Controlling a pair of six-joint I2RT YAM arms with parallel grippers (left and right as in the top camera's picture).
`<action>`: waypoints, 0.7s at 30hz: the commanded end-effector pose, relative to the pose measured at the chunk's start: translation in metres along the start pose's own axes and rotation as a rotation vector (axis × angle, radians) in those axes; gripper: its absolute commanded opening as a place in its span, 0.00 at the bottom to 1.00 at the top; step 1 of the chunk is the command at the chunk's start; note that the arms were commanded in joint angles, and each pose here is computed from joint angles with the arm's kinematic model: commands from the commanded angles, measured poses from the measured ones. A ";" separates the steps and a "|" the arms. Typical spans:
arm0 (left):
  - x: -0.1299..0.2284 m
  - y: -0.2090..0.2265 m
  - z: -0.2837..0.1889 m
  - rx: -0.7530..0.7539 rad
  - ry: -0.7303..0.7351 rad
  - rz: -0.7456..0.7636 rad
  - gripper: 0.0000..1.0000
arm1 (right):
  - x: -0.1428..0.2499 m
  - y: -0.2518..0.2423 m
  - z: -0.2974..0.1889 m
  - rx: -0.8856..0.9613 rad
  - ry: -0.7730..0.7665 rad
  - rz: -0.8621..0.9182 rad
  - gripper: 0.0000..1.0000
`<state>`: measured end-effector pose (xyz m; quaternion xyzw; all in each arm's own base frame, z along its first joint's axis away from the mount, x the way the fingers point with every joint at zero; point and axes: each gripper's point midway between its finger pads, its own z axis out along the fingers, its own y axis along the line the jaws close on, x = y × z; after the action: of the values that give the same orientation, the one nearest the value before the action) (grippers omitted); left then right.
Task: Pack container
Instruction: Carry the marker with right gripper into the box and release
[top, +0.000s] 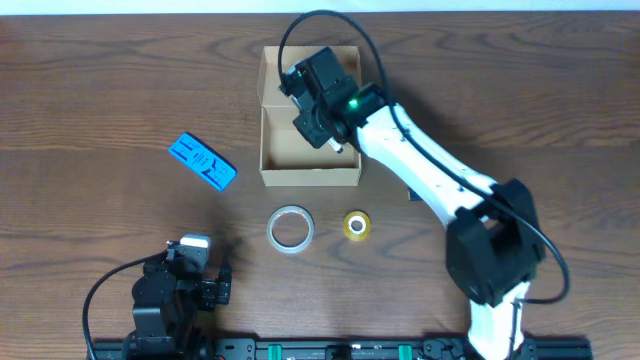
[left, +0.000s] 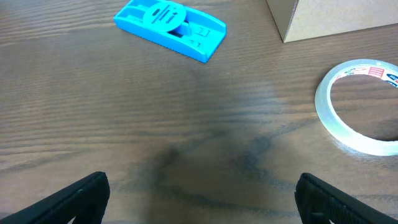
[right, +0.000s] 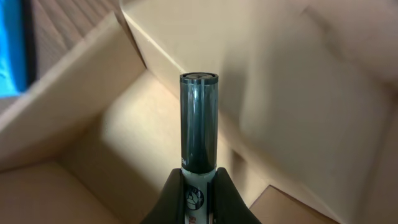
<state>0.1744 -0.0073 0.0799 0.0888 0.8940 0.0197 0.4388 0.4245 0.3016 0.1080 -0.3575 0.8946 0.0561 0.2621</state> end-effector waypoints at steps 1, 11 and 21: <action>0.004 0.001 0.001 -0.004 0.012 0.013 0.95 | 0.005 0.007 0.012 -0.002 0.023 -0.046 0.01; 0.004 0.001 0.001 -0.004 0.012 0.013 0.95 | 0.008 0.015 0.021 -0.014 0.037 -0.065 0.33; 0.004 0.001 0.001 -0.004 0.012 0.013 0.95 | -0.006 0.013 0.004 -0.007 -0.007 -0.074 0.44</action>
<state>0.1744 -0.0073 0.0799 0.0888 0.8940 0.0197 0.4388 0.4193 0.3100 0.0895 -0.3840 0.8881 0.0491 0.2478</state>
